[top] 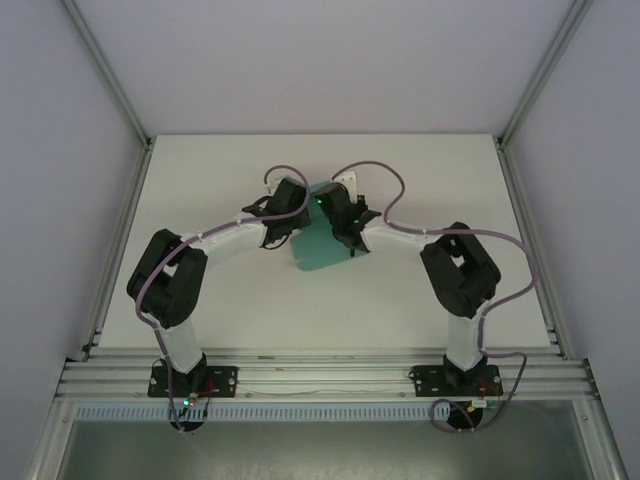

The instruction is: Assemble paper box

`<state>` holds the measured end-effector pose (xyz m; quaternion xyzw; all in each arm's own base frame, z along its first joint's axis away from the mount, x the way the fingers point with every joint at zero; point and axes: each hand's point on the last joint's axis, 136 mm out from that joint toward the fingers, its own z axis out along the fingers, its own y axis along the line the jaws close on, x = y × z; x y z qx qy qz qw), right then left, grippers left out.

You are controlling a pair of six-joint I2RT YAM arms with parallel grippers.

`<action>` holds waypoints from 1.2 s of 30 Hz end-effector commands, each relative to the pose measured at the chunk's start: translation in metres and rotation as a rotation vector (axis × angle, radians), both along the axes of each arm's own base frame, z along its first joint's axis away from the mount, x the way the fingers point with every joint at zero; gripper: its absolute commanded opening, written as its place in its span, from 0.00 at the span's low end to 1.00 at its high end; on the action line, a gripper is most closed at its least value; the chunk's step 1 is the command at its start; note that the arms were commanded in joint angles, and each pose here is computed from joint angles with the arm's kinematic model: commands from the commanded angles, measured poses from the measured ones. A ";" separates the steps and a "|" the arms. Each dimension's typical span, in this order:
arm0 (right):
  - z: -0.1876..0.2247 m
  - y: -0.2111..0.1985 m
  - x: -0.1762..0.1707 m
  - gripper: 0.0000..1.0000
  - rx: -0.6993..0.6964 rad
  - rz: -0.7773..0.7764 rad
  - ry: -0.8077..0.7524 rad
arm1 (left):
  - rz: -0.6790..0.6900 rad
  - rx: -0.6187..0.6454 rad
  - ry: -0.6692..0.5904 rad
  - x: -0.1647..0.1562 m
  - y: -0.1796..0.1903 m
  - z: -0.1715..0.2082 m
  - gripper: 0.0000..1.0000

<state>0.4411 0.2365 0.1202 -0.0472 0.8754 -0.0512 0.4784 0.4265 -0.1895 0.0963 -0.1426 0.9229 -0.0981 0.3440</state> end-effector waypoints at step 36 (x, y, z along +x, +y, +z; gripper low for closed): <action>0.064 -0.046 -0.091 0.78 0.478 0.696 0.258 | -0.239 -0.019 -0.077 -0.030 -0.014 0.033 0.00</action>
